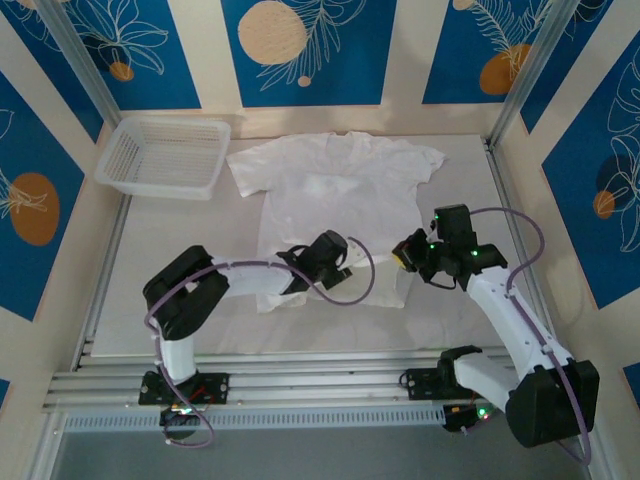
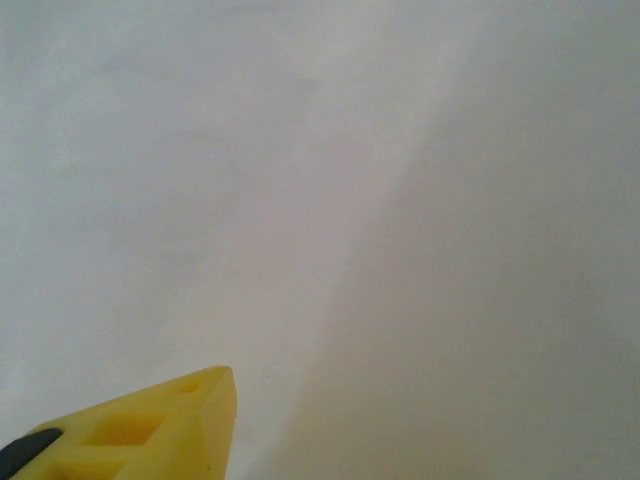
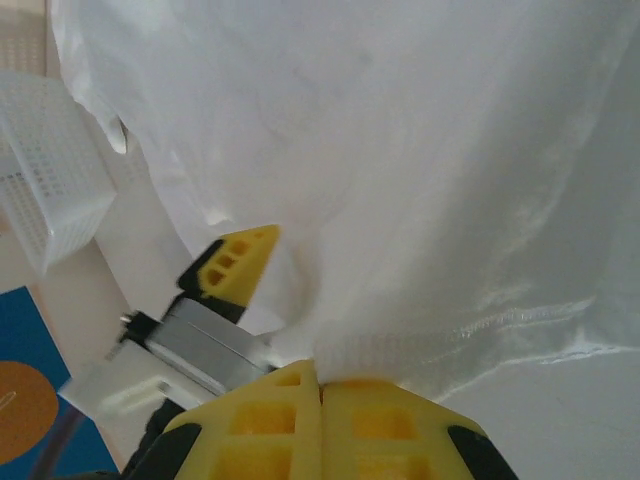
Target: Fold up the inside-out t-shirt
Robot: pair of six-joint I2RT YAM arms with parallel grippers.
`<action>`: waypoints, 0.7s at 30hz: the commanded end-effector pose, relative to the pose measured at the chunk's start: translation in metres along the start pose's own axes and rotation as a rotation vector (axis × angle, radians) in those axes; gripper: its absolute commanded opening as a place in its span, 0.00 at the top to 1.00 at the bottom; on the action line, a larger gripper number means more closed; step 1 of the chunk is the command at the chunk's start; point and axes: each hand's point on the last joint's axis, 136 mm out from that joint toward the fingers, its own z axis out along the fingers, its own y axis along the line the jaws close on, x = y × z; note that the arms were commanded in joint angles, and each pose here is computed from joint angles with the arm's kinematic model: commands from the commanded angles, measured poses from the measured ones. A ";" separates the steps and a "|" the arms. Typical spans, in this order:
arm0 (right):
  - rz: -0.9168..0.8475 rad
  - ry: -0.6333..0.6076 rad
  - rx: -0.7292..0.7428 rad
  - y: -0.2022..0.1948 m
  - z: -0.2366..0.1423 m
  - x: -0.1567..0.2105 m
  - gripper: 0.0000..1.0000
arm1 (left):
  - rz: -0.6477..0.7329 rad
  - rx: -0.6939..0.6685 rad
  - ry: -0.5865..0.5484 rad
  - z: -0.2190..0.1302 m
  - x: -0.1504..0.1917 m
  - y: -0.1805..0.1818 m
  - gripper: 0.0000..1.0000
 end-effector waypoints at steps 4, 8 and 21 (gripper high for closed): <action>-0.030 -0.032 0.039 -0.027 -0.013 -0.010 1.00 | -0.276 -0.070 -0.029 -0.050 -0.006 0.073 1.00; -0.258 0.035 -0.033 0.003 -0.010 0.005 0.87 | -0.371 0.241 -0.131 -0.078 -0.054 0.033 1.00; -1.322 -0.419 -0.463 0.117 0.003 0.099 0.69 | -0.592 0.275 -0.158 -0.104 -0.109 0.060 1.00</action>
